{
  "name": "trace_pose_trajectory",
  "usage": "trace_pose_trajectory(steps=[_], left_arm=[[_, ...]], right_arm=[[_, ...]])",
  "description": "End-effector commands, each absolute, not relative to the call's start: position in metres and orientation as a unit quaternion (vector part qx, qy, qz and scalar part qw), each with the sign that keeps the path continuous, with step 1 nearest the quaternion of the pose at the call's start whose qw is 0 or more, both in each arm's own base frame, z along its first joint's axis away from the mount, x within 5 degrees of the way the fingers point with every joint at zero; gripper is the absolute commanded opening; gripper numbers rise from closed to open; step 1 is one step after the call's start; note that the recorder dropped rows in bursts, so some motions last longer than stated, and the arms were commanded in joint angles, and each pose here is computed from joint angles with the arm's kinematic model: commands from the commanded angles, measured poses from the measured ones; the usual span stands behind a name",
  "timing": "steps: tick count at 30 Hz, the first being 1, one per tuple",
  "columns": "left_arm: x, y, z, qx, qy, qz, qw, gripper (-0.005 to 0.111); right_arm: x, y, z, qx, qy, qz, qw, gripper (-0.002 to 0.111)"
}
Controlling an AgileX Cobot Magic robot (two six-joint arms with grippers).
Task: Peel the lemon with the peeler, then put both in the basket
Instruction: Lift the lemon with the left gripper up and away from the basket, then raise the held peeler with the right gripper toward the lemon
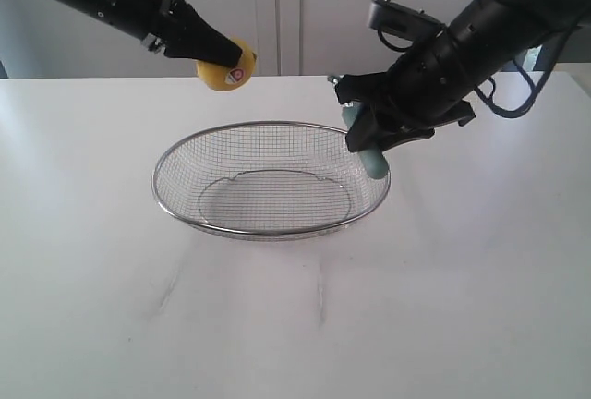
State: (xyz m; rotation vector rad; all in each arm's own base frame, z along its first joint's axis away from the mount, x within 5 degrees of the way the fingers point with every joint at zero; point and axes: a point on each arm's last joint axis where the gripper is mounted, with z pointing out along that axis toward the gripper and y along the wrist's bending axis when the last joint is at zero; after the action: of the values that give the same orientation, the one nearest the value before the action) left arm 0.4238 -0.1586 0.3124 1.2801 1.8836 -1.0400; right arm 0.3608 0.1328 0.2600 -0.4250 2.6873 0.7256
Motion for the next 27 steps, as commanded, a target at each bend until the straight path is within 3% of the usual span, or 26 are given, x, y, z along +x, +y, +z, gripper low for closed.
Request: trace_pose_trajectory(steps=[1,14,27], left_arm=[[0.409,-0.162,0.324,0.493,0.669,-0.424,0.361,0.000],[0.380,-0.162,0.335,0.464,0.582,-0.466,0.477,0.000],[0.378,-0.162,0.327,0.430,0.563,-0.499,0.498,0.000]], right_arm=[[0.361,0.124,0.259,-0.156,0.926,0.301,0.166,0.000],[0.355,0.127,0.260,-0.204,0.882,0.387,0.176,0.000],[0.361,0.144,0.248,-0.203,0.811,0.528,0.151,0.000]])
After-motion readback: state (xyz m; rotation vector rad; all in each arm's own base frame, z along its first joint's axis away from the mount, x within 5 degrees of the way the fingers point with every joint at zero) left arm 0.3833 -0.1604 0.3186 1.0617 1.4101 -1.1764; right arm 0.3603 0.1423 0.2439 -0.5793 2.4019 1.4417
